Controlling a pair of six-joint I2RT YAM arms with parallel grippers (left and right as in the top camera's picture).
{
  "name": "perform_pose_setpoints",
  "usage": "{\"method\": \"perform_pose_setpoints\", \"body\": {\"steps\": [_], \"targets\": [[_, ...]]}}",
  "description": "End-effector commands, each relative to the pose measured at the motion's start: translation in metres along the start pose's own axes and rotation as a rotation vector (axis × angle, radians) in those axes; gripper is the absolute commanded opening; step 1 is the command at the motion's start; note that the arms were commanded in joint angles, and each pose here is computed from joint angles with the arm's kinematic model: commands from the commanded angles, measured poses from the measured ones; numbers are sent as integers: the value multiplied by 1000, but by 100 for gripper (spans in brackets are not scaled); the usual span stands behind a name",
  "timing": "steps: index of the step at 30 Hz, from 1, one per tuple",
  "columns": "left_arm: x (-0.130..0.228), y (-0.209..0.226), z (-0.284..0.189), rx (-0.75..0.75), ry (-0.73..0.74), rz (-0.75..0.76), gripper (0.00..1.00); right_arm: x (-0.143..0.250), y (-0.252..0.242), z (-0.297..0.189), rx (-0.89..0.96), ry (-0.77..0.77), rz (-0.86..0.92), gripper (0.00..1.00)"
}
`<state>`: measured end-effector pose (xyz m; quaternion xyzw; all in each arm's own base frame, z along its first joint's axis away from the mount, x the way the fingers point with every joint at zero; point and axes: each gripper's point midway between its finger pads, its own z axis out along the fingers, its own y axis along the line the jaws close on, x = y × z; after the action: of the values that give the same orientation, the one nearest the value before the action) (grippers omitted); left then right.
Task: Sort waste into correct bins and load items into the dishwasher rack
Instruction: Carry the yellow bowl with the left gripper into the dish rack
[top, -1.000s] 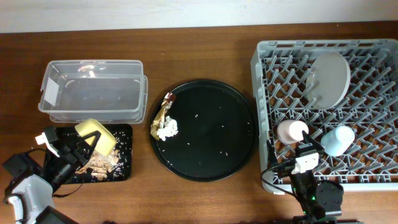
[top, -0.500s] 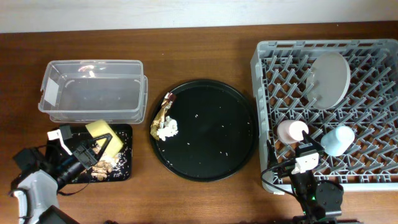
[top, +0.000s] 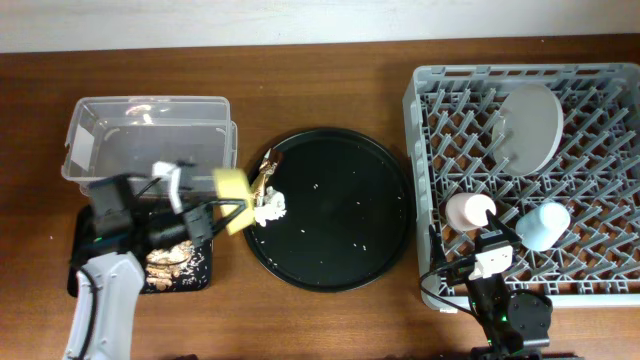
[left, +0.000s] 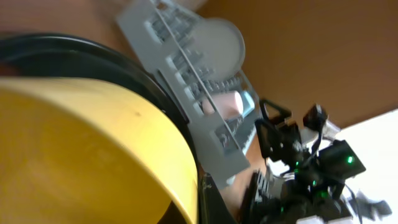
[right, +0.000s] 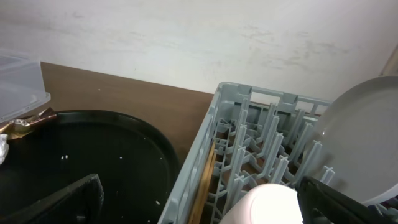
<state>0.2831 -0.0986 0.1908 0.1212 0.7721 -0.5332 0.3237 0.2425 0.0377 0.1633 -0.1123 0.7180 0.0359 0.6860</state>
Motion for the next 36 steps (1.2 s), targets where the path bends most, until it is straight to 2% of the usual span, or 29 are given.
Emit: {"method": "perform_pose_setpoints", "body": {"steps": [1, 3, 5, 7, 11, 14, 17, 18, 21, 22, 24, 25, 26, 30, 34, 36], "targets": [[-36, -22, 46, -42, -5, 5, 0, 3, -2, 0, 9, 2, -2, 98], [-68, -76, 101, 71, -105, 109, 0, 3, -2, 0, 9, 2, -2, 98], [-72, -95, 141, 139, -153, 124, 0, 3, -2, 0, 9, 2, -2, 98], [-71, -107, 200, 257, -103, 69, 0, 3, -2, 0, 9, 2, -2, 98], [-91, -136, 297, 421, 5, 79, 0, 3, -2, 0, 9, 2, -2, 98], [-65, -131, 352, 442, 51, 56, 0, 3, -2, 0, 8, 2, -2, 98], [-11, -120, 386, 426, 138, -4, 0, 3, -2, 0, 9, 2, -2, 98], [-4, -114, 390, 417, 152, -15, 1, 3, -2, 0, 9, 2, -3, 98], [-15, -95, 384, 387, 148, -51, 11, 3, -2, 0, 9, 2, -2, 98], [-20, -90, 380, 393, 156, -50, 19, 3, -2, 0, 9, 2, -2, 98], [-23, -83, 369, 418, 192, -47, 25, 3, -2, 0, 9, 2, -2, 98], [-26, -79, 365, 421, 197, -47, 85, 3, -2, 0, 9, 2, -2, 99], [-29, -76, 361, 426, 203, -46, 99, 3, -2, 0, 8, 2, -2, 99], [-32, -60, 352, 405, 245, -121, 99, 3, -2, 0, 8, 2, -2, 98], [2, -15, 350, 241, 368, -240, 99, 3, -2, 0, 8, 2, -2, 98], [-24, -2, 333, 241, 326, -241, 99, 3, -2, 0, 9, 2, -2, 98]]}}
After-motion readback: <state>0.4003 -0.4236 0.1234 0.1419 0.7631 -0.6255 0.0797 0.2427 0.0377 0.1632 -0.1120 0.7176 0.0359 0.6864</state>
